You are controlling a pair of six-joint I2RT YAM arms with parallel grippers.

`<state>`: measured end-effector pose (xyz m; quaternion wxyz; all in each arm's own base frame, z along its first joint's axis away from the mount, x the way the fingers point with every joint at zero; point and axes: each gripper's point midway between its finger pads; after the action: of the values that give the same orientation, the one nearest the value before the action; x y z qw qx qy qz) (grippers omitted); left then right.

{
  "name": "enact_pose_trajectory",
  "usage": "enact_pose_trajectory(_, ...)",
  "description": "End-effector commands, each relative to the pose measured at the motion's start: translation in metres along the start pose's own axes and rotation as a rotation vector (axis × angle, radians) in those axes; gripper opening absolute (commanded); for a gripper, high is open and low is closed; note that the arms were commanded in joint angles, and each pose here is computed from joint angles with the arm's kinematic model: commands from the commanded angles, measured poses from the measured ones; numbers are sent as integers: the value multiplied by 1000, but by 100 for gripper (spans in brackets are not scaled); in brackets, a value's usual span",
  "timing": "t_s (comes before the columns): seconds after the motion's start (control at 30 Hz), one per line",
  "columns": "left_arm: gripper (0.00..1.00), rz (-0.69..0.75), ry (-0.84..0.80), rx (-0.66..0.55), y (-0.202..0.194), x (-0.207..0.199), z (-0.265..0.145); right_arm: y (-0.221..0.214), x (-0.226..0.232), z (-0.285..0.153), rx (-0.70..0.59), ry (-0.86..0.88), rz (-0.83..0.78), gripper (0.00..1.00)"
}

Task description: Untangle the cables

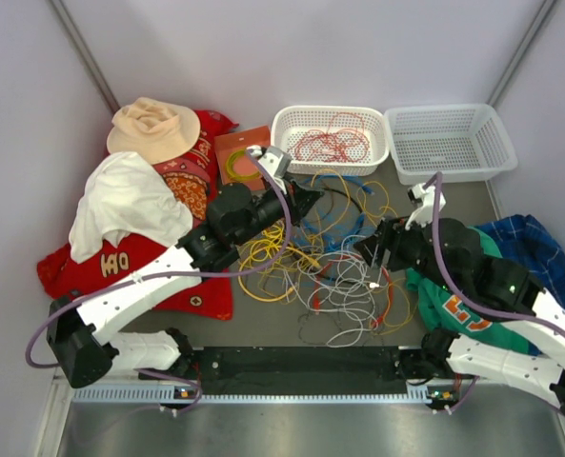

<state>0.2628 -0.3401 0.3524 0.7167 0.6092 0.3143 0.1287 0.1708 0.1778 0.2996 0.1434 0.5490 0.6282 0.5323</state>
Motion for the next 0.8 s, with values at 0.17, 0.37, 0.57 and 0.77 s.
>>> enact_pose_trajectory(0.17,0,-12,34,49,28,-4,-4,27,31,14,-149,143,-3,45)
enact_pose_trajectory(0.37,0,-18,29,54,37,-8,-7,7,32,32,-111,160,-26,51)
enact_pose_trajectory(0.57,0,-19,23,45,46,-12,-9,-22,36,56,-18,175,-73,68)
enact_pose_trajectory(0.77,0,-29,7,37,54,-17,-11,-44,34,77,31,167,-86,73)
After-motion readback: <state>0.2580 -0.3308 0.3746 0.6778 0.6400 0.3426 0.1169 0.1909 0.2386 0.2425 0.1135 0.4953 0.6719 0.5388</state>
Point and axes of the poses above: each gripper's point midway between its finger pads, its own z axis out along the fingers, its own x axis along the line the jaws close on, y = z × x, and after that the axes turned 1 degree about z, right-handed
